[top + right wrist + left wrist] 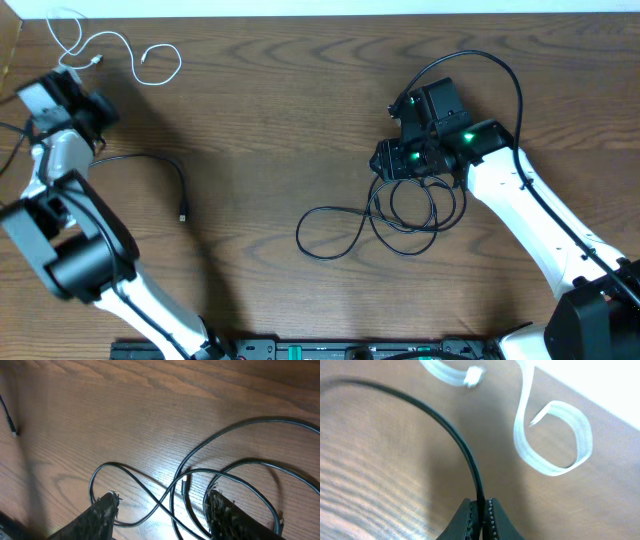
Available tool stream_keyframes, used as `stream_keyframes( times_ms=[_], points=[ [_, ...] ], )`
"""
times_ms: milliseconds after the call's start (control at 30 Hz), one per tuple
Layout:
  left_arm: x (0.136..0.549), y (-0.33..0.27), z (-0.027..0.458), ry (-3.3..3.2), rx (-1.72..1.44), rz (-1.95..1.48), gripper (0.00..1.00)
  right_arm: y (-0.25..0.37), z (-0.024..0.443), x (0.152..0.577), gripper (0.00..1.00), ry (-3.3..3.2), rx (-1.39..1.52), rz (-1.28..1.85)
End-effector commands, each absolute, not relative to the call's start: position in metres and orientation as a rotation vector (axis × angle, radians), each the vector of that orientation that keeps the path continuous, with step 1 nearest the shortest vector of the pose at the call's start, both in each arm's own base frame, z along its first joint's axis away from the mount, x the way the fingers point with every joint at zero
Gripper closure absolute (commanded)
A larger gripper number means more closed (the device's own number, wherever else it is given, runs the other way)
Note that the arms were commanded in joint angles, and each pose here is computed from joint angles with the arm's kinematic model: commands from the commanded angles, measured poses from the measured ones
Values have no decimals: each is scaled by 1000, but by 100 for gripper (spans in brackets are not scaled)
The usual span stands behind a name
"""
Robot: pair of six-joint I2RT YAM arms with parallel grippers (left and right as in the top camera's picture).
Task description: Untangle cables
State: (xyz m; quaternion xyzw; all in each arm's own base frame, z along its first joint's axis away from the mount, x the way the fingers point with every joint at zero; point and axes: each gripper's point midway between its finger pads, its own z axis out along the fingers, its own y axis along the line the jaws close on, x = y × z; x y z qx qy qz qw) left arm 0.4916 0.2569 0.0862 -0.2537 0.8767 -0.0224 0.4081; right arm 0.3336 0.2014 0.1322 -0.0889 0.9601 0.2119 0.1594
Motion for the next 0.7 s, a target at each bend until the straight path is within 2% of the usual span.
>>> stream_keyframes(
  times_ms=[0,133,333,533,567,633,667],
  points=[
    [496,237,162,2045,-688,-249,93,203,132,334,46,2744,-282,597],
    [484,218,166,2054,-835,-407,93,203,131,333,48,2747,-282,596],
    [445,187,115,2244,-1121,-525,92,203,131,332,48,2751,-282,595],
    [397,188,70,2432,-1314,-279,91,202,131,331,50,2754,-282,594],
    [396,187,68,2440,-1319,-279,83,202,131,331,50,2754,-282,594],
    [395,184,68,2448,-1319,-299,52,202,131,332,50,2754,-282,593],
    [396,181,68,2450,-1317,-319,44,202,131,332,50,2754,-282,593]
  ],
)
